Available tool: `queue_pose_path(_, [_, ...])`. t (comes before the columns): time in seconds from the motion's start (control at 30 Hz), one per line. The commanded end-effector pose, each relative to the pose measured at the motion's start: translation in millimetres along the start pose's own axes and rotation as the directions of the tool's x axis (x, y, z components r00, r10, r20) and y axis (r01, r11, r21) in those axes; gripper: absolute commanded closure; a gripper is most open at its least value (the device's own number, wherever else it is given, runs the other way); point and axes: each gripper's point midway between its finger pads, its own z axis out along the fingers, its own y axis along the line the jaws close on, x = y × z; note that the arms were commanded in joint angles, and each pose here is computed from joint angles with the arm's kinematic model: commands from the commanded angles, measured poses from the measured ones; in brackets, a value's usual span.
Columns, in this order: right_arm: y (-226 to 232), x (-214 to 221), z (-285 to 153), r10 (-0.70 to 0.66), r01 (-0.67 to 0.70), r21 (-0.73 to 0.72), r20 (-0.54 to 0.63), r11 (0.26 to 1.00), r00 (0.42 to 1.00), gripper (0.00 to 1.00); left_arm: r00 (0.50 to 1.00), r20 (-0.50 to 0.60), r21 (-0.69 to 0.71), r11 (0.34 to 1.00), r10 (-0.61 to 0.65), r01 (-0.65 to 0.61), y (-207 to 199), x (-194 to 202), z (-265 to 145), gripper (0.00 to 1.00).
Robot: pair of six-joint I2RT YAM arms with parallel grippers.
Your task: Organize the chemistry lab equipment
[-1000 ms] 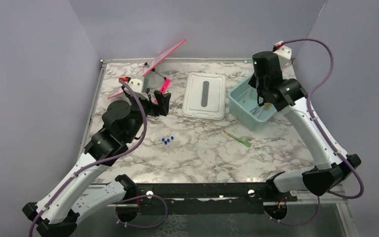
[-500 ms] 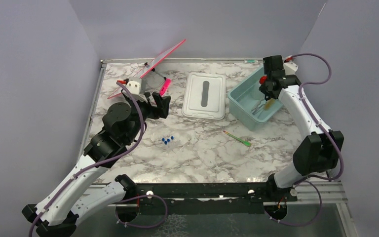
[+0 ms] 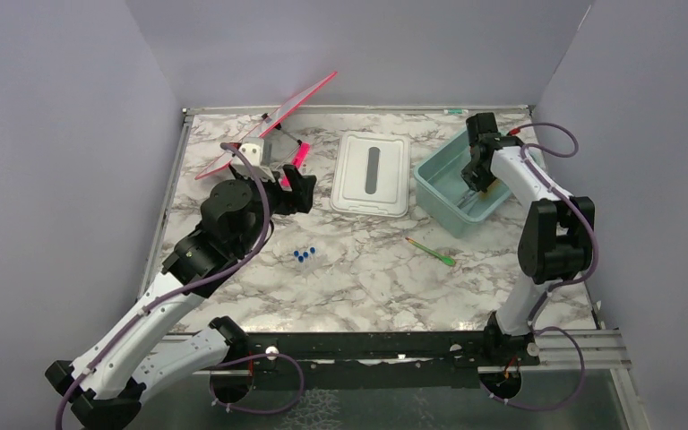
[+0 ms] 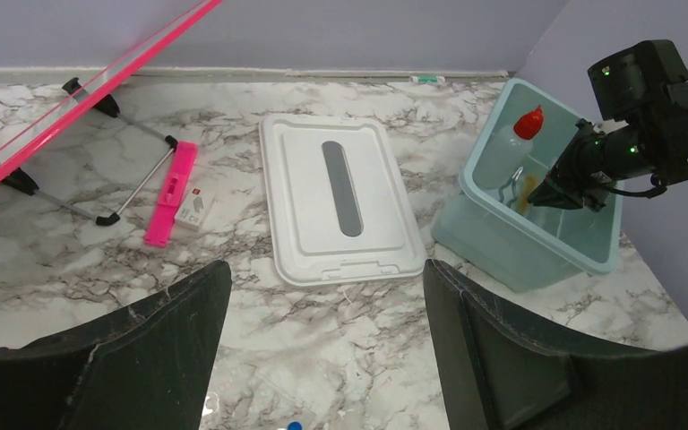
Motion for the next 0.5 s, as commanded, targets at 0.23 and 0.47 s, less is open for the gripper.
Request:
queue_pose_path(0.23, [4.3,0.2,7.1,0.009,-0.008,-0.027,0.014,1.000,1.000,0.72,1.000,0.007,0.012,1.000,0.025,-0.025,-9.0,-11.2,12.9,0.19])
queue_pose_path(0.47, [17.6,-24.9,-46.5,-0.066,0.084,-0.205,0.092,0.975,0.994,0.53,1.000,-0.016,0.051,0.998,0.024,-0.024,-19.3,-6.8,21.5,0.19])
